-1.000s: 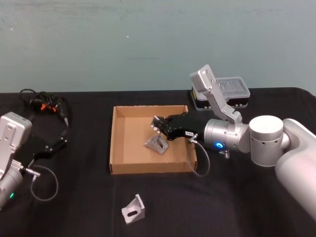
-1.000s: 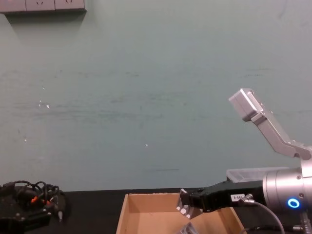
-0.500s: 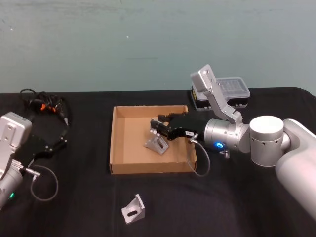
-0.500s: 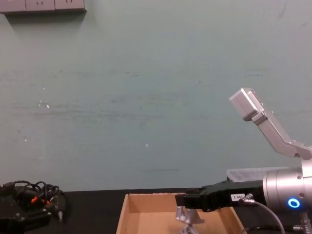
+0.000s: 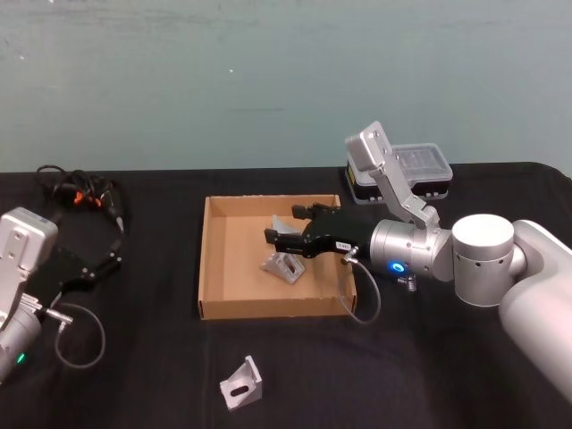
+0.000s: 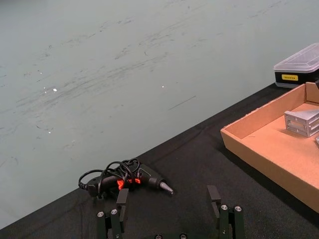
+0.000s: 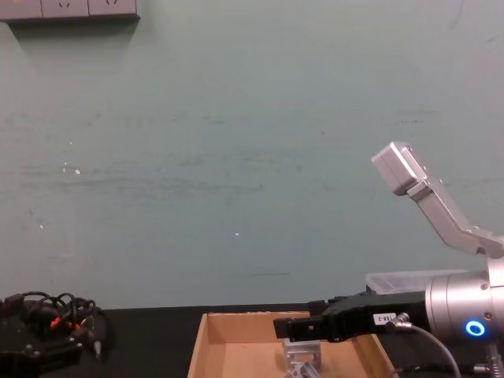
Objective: Use one hand to pick up the angle iron from the table and place it into the box.
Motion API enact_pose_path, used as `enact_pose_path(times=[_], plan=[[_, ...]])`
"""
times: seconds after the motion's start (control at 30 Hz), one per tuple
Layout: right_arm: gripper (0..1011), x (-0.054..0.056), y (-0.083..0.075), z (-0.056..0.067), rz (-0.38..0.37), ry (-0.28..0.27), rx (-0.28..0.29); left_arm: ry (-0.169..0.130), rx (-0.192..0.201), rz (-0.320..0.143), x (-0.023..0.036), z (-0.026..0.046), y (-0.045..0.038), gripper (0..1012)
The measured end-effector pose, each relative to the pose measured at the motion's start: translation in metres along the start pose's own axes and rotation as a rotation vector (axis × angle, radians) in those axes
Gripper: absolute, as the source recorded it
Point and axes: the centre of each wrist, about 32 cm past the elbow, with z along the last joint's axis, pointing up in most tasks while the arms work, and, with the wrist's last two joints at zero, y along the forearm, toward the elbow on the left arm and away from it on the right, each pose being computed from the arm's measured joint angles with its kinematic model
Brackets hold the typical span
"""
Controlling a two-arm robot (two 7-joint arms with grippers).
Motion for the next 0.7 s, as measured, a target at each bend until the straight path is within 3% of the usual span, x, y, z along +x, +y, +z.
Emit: enact_pose_path(times=[0.13, 0.3, 0.7], plan=[[927, -0.0001, 0.0000, 0.0001, 0.000, 0.000, 0.001, 0.000, 0.000, 0.000, 0.0000, 0.0000, 0.0000, 1000], [1002, -0.0001, 0.0000, 0.0001, 0.000, 0.000, 0.001, 0.000, 0.000, 0.000, 0.0000, 0.0000, 0.0000, 1000], [1003, -0.0001, -0.0001, -0.0001, 0.000, 0.000, 0.001, 0.000, 0.000, 0.000, 0.0000, 0.0000, 0.0000, 1000]])
